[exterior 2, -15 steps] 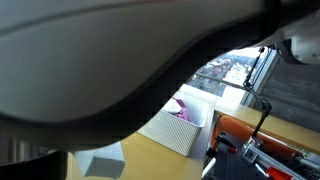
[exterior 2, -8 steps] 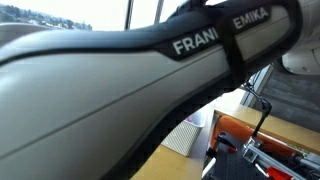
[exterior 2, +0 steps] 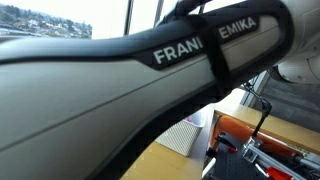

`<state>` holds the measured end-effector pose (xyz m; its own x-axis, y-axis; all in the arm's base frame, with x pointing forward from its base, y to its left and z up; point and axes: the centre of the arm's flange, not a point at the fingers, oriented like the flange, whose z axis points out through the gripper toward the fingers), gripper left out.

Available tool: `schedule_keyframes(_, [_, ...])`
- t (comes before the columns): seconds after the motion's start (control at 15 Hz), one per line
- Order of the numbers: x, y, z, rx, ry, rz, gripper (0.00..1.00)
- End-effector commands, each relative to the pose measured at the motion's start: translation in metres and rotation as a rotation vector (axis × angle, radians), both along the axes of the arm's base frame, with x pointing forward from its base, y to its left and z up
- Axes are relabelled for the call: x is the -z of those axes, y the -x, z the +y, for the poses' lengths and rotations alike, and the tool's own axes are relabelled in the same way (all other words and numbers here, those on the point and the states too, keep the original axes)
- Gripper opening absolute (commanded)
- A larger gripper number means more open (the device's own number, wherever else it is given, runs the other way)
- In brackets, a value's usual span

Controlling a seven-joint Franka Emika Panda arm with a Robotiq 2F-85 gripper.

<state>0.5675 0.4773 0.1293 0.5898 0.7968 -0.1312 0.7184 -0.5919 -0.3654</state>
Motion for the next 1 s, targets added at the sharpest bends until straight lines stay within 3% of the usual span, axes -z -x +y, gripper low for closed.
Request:
schedule_keyframes(0.0, [0.003,-0.021,-0.001,0.013,0.005,0.046,0.17])
schedule_keyframes(0.13, [0.005,-0.029,-0.009,0.018,0.022,0.052,0.02])
schedule_keyframes(0.6, [-0.001,-0.061,-0.07,0.05,0.101,0.046,0.01])
schedule_keyframes(0.93, [-0.025,-0.1,-0.191,0.069,0.225,-0.047,0.01])
